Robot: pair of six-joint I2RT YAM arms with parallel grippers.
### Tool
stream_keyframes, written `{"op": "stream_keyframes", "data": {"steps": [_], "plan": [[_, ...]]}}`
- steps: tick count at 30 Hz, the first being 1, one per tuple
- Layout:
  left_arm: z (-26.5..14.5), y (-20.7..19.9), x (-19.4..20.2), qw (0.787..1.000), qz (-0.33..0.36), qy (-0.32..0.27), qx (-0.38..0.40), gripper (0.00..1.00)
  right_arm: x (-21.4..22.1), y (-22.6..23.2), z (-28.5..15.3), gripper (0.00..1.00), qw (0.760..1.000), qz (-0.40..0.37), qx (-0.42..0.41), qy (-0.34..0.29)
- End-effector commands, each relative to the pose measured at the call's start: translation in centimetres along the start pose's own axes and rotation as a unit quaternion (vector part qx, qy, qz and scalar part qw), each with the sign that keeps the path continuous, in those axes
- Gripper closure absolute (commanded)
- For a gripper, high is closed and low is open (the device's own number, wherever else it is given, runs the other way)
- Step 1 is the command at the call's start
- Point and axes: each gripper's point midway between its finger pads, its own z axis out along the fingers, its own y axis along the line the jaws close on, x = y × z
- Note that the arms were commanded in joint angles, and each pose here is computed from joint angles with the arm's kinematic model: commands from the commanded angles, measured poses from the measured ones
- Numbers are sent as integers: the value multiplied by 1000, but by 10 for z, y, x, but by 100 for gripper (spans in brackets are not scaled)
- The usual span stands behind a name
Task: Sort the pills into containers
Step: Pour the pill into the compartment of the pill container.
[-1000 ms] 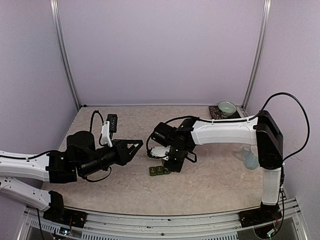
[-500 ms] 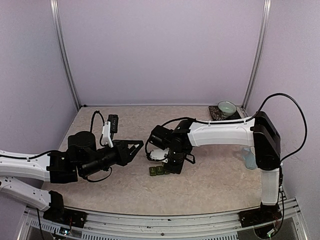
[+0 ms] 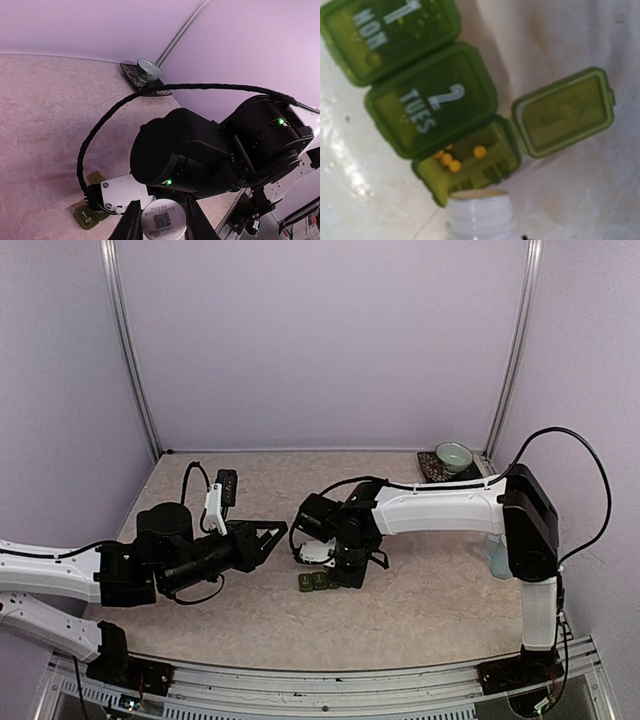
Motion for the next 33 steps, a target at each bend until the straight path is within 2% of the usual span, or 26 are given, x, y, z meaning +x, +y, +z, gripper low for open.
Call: {"op": "stream_keyframes", "data": {"steps": [1,33], "plan": [[2,-8,-6,1000,-6,-7,15,85,-7,5,-1,100,1000,-23,11,4],[2,-8,-1,1000,-10,-5,17,85,-3,3,5,100,992,-86,84,28]]}}
